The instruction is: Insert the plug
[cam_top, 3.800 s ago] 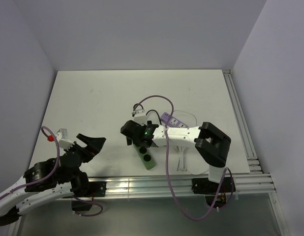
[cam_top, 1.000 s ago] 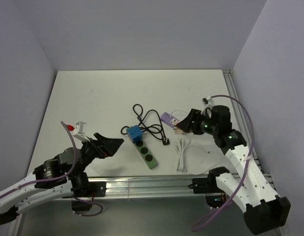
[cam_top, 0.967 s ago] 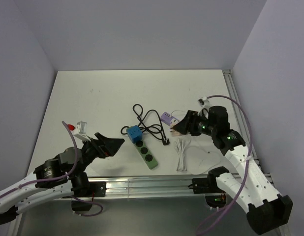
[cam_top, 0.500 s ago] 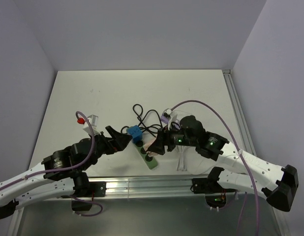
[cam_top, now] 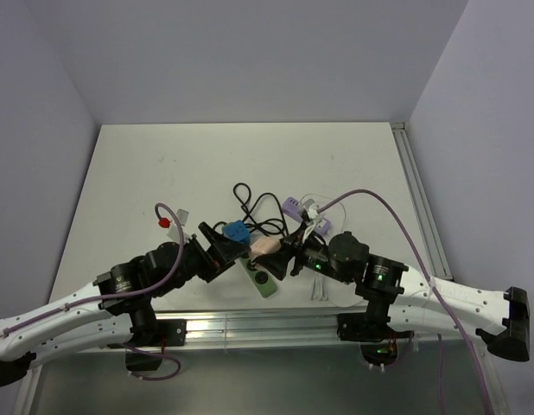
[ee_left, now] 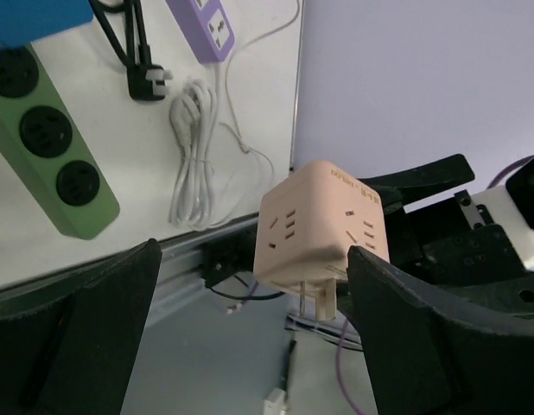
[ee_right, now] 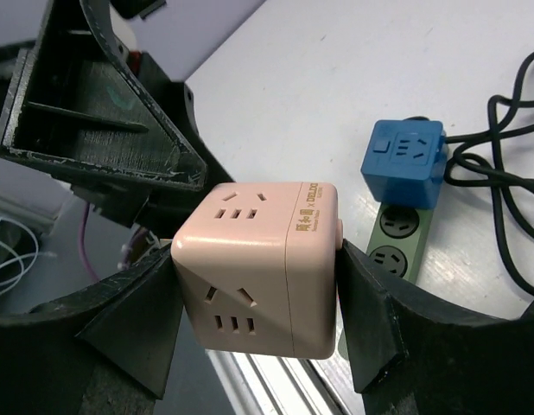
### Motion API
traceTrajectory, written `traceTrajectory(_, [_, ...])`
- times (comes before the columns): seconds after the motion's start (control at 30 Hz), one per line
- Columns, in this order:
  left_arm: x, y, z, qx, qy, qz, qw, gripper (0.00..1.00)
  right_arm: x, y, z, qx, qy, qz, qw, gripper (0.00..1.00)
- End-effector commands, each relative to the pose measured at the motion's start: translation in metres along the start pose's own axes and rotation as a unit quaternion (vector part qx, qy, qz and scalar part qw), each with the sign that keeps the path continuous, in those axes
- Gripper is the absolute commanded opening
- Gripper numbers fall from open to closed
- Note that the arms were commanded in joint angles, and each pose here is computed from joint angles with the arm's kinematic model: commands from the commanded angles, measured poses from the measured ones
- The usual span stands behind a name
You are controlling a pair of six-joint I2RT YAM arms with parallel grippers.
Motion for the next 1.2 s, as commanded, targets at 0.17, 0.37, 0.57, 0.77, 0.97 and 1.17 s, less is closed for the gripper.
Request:
traceTrajectory(0.17, [-0.001,0.009,-0.010,-0.051,-0.204,0.033,0.977,0.91,0.011,0.001,0.005,-0.004,0.009,-0.129,0.992,0.00])
traceTrajectory(0.37, [-0.003,0.016,-0.014,-0.075,-0.270,0.057,0.958,0.90,0.010,0.002,0.015,-0.003,0.000,-0.167,0.986,0.00])
traceTrajectory(0.57, [-0.007,0.024,-0.019,-0.094,-0.294,0.088,0.947,0.89,0.002,0.012,0.028,-0.009,-0.028,-0.155,0.988,0.00])
traceTrajectory(0.77, [-0.008,0.023,-0.019,-0.097,-0.295,0.096,0.946,0.77,-0.004,0.020,0.031,-0.023,-0.032,-0.152,0.988,0.00])
traceTrajectory(0.97, [-0.008,0.019,-0.014,-0.113,-0.291,0.094,0.946,0.37,-0.010,0.023,0.027,-0.041,-0.033,-0.142,0.988,0.00])
traceTrajectory(1.17, [-0.006,0.023,-0.006,-0.121,-0.224,0.090,0.963,0.00,-0.020,0.026,0.027,-0.061,-0.044,-0.075,0.994,0.48])
Point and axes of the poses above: each gripper's point midway between its finger pads, its own y axis out along the fingers, its own z axis along the line the jaws close on, x = y × z, the point moved 10 cm from there along -y, back along the fingers, and after that the axes turned 1 degree about y, right-handed, at the moved point
